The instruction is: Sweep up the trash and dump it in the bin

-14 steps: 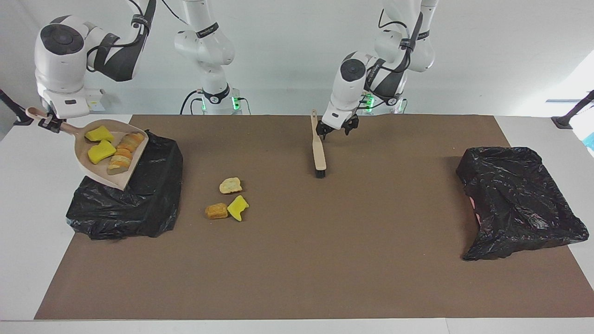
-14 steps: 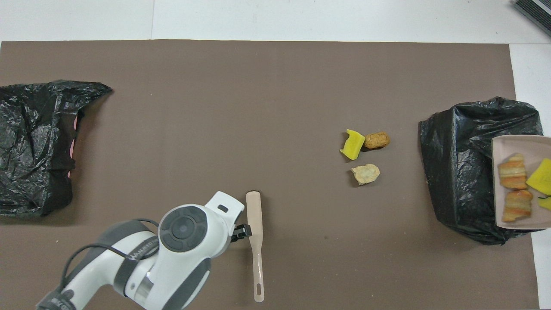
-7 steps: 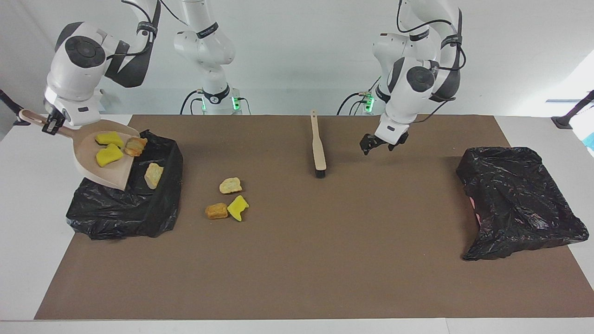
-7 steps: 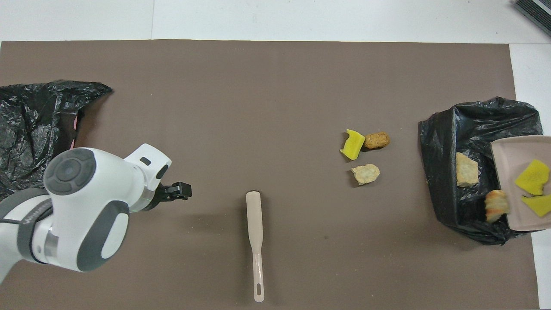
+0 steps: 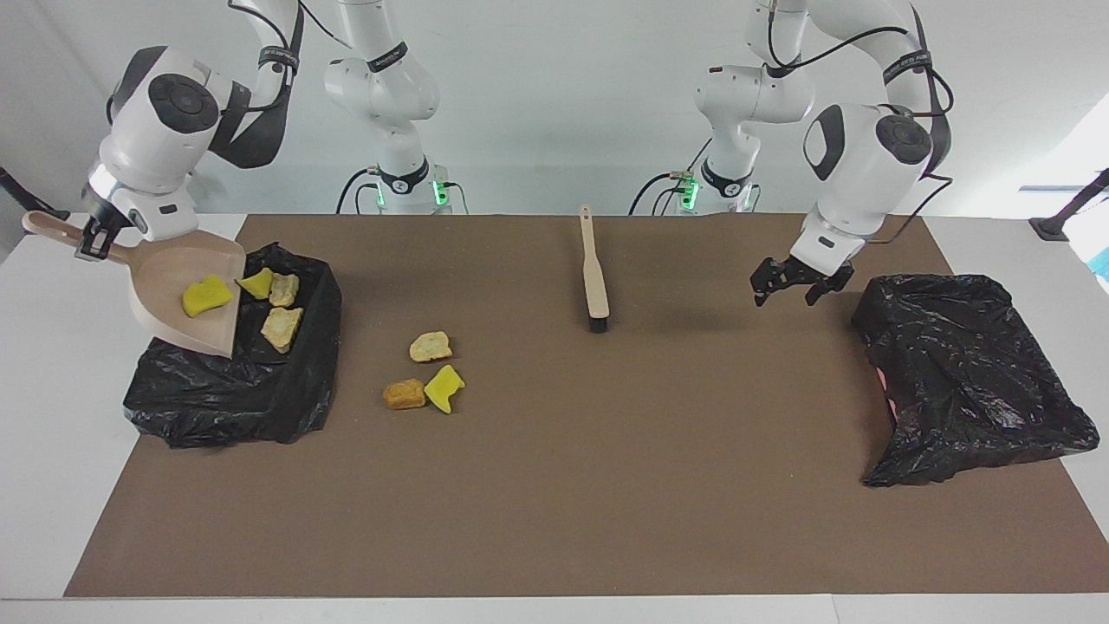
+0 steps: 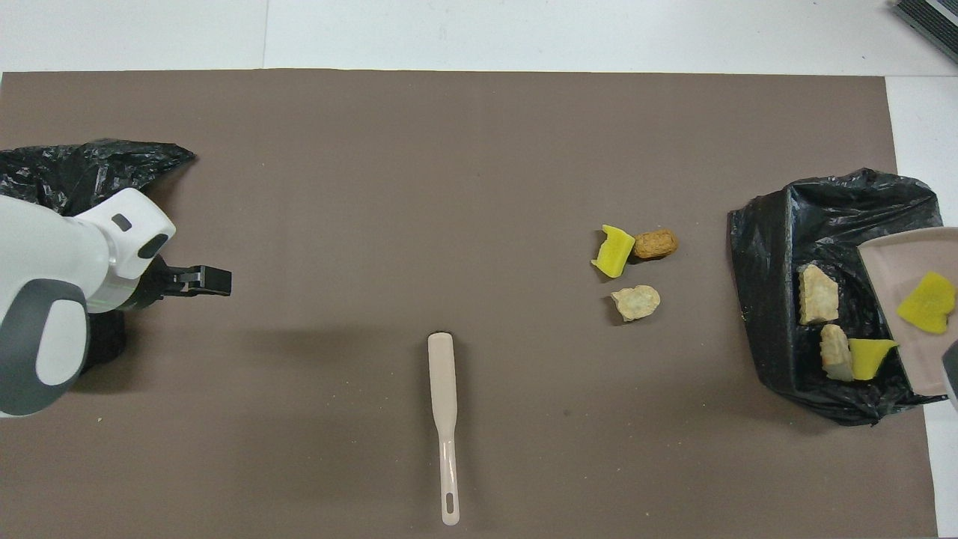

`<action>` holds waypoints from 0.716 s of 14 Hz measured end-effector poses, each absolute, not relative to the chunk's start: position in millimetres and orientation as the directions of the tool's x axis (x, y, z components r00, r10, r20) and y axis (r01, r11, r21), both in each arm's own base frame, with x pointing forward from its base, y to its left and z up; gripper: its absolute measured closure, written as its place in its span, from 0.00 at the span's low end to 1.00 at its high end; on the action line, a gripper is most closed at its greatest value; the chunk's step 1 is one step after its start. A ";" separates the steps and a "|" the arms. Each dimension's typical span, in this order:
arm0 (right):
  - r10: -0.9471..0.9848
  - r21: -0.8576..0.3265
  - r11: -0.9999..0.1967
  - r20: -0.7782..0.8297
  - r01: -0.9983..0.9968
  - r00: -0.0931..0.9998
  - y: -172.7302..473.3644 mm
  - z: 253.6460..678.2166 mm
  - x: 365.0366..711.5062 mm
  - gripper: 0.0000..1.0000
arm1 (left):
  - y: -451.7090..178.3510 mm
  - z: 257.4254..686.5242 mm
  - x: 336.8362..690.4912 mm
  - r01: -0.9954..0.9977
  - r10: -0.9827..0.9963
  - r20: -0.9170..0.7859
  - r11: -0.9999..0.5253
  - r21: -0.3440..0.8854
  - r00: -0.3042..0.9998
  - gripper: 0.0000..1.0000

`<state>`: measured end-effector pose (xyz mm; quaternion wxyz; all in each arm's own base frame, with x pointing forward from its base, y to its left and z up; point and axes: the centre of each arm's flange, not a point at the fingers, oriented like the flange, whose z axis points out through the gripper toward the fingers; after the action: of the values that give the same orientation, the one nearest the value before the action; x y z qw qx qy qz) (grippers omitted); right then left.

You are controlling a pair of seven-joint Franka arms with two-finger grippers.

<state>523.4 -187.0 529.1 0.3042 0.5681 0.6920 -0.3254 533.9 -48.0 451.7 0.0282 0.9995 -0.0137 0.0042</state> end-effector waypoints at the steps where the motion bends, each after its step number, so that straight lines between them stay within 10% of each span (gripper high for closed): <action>1: 0.561 -0.113 0.169 -0.806 0.979 -0.190 -180.8 529.8 526.5 0.69 | -32.8 458.8 539.7 -0.033 -0.032 0.015 -0.998 0.055 0.999 0.00; 10: 0.508 -0.112 0.142 -0.845 0.984 -0.169 -140.5 526.7 520.1 0.69 | -7.7 574.7 550.9 -0.031 -0.032 -0.018 -0.998 0.058 0.999 0.00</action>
<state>520.1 -140.5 526.7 0.3351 0.5506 0.6772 -0.3549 550.9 -7.7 574.7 0.0286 0.9994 -0.0157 -0.0093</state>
